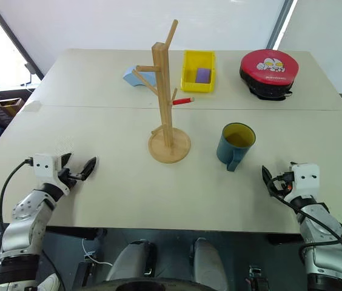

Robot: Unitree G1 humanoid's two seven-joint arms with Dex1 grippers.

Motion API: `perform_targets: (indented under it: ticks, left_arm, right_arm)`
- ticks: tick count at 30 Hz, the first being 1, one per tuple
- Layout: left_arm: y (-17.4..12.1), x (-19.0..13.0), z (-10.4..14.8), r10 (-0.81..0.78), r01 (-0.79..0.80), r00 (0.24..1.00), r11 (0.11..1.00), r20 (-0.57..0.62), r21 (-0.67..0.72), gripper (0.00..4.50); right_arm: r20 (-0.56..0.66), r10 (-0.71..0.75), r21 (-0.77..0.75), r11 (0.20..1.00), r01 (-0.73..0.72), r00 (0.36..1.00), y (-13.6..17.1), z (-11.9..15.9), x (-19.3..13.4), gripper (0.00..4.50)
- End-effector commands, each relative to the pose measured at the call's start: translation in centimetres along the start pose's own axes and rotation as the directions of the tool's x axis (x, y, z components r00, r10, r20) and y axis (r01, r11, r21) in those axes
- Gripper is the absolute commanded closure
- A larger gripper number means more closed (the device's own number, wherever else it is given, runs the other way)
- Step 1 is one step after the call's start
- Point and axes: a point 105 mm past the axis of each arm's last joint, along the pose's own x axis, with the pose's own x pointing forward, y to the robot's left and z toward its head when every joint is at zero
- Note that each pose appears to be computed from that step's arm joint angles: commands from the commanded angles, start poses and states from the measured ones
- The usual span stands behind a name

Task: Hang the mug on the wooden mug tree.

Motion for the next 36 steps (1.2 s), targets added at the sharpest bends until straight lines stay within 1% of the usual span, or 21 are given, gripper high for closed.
perform_targets:
  ticks: [1,3,4,7,8,9,10,12,14,15,17,19,21,23,27,32,36]
  left_arm:
    - [-2.8,0.5,1.6,-0.151,0.149,0.987,0.988,0.055,0.043,0.00]
    - [-4.2,0.7,1.9,-0.241,0.237,0.970,0.968,0.045,0.080,0.00]
    - [-4.6,0.8,2.0,-0.269,0.264,0.963,0.960,0.038,0.093,0.00]
    - [-6.4,0.8,2.3,-0.402,0.397,0.916,0.909,0.014,0.128,0.00]
    - [-7.3,0.7,2.5,-0.457,0.452,0.890,0.881,0.003,0.142,0.00]
    - [-8.5,0.6,2.7,-0.521,0.515,0.854,0.842,-0.004,0.161,0.00]
    - [-9.9,0.2,2.9,-0.592,0.584,0.806,0.791,-0.014,0.181,0.00]
    - [-12.0,-0.4,3.2,-0.684,0.675,0.729,0.710,-0.027,0.201,0.00]
    - [-13.5,-1.1,3.4,-0.746,0.733,0.666,0.644,-0.035,0.220,0.00]
    - [-14.2,-1.5,3.5,-0.773,0.759,0.634,0.611,-0.038,0.224,0.00]
    - [-15.0,-2.0,3.7,-0.800,0.784,0.599,0.577,-0.039,0.228,0.00]
    - [-15.6,-2.3,4.2,-0.817,0.799,0.576,0.556,-0.026,0.229,0.00]
    - [-16.2,-2.6,4.7,-0.831,0.810,0.556,0.539,-0.007,0.231,0.00]
    - [-16.5,-3.0,5.3,-0.841,0.819,0.540,0.528,0.008,0.227,0.00]
    - [-16.9,-3.5,5.6,-0.851,0.827,0.525,0.512,0.005,0.231,0.00]
    - [-16.8,-3.4,5.5,-0.839,0.816,0.544,0.529,0.003,0.232,0.00]
    - [-16.7,-3.2,5.3,-0.825,0.802,0.565,0.551,0.006,0.230,0.00]
  right_arm:
    - [0.047,-0.042,-0.010,0.999,0.042,0.998,-1.1,1.4,-1.6,0.28]
    - [0.041,-0.008,0.001,1.000,0.008,0.999,-0.6,1.4,-2.7,0.87]
    - [0.037,0.006,0.003,1.000,-0.006,0.999,-0.4,1.3,-3.0,1.36]
    - [0.026,0.075,-0.028,0.997,-0.075,0.997,1.1,1.4,-4.0,3.02]
    - [0.031,0.126,-0.038,0.991,-0.125,0.992,2.1,1.7,-4.3,3.58]
    - [0.029,0.212,-0.047,0.977,-0.210,0.977,3.8,2.0,-4.7,4.14]
    - [0.027,0.308,-0.043,0.951,-0.306,0.951,6.0,2.3,-5.2,4.45]
    - [0.028,0.416,-0.047,0.909,-0.414,0.909,8.8,3.0,-5.7,4.45]
    - [0.044,0.459,-0.063,0.888,-0.456,0.888,10.8,3.8,-5.5,4.45]
    - [0.054,0.473,-0.082,0.880,-0.469,0.879,11.7,4.2,-5.2,4.45]
    - [0.067,0.484,-0.109,0.873,-0.476,0.873,12.7,4.8,-4.8,4.45]
    - [0.091,0.459,-0.124,0.886,-0.447,0.884,13.1,5.3,-4.0,4.45]
    - [0.127,0.389,-0.126,0.919,-0.374,0.912,12.8,5.9,-2.8,4.45]
    - [0.147,0.319,-0.096,0.947,-0.308,0.936,12.1,5.8,-2.0,4.45]
    - [0.154,0.248,-0.026,0.969,-0.247,0.956,11.0,5.3,-0.9,4.45]
    - [0.155,0.211,-0.006,0.977,-0.213,0.965,10.4,4.9,-0.5,4.45]
    - [0.163,0.092,0.033,0.995,-0.099,0.982,7.8,4.6,-0.5,4.45]
